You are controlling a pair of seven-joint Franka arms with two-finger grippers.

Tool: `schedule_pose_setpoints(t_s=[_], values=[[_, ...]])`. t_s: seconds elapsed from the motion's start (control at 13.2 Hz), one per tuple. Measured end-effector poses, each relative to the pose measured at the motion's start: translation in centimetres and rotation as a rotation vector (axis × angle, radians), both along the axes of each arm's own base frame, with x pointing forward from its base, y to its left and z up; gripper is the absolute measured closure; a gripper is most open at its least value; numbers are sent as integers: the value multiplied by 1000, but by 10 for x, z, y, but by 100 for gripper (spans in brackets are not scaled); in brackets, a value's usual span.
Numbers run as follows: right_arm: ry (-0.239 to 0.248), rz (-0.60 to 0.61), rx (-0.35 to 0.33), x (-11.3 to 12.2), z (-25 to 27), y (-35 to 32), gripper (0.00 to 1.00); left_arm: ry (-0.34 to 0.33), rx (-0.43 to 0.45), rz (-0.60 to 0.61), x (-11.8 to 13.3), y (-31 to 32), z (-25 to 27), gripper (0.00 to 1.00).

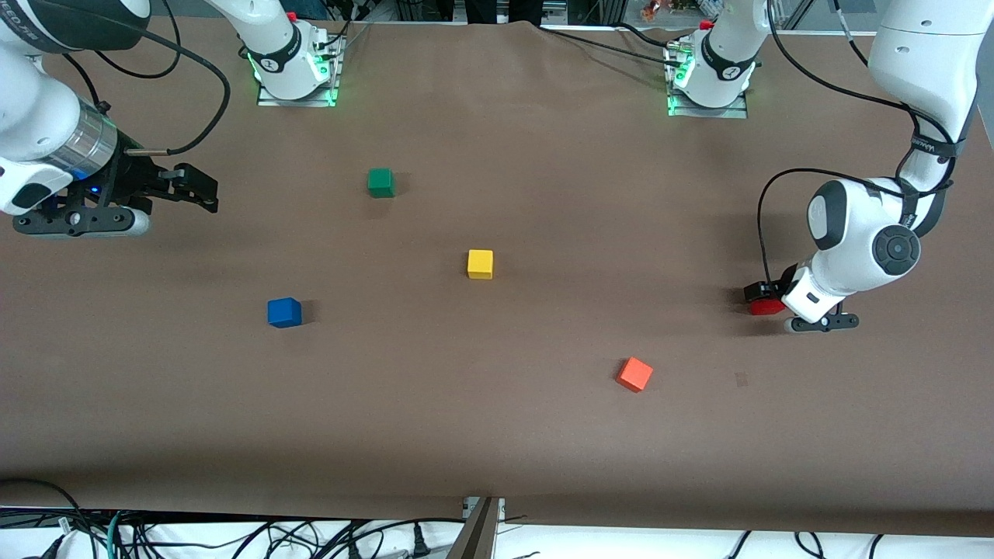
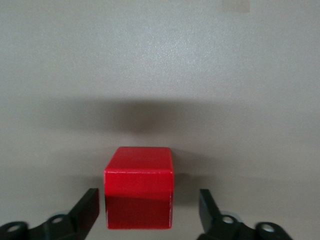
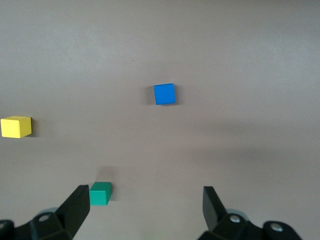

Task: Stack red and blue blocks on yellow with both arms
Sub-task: 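Lift the red cube with the left gripper and carry it over the yellow cube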

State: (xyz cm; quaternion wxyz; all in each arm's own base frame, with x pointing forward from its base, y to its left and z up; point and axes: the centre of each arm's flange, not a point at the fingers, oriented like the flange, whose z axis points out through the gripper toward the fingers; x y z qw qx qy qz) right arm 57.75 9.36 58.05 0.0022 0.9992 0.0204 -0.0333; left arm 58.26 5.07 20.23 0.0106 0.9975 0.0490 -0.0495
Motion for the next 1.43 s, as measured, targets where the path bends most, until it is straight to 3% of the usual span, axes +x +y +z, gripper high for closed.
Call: schedule_pose_setpoints(t_s=[0.15,0.23,0.68,0.83,1.06,1.43], values=[[0,0,0,0,0,0,0,0,0,-4,0,1,0,41],[0,0,0,0,0,0,0,-1,0,-5,0,1,1,44],[0,0,0,0,0,0,0,-22,-10,-40,13,-19,32,44],[0,1,0,0,0,1,0,-25,-34,-82,30,-69,73,44],[-1,1,0,0,0,1,0,-50,-67,-47,41,-182,133,44],[-1,2,1,0,1,1,0,-55,-97,27,-14,-415,161,44]])
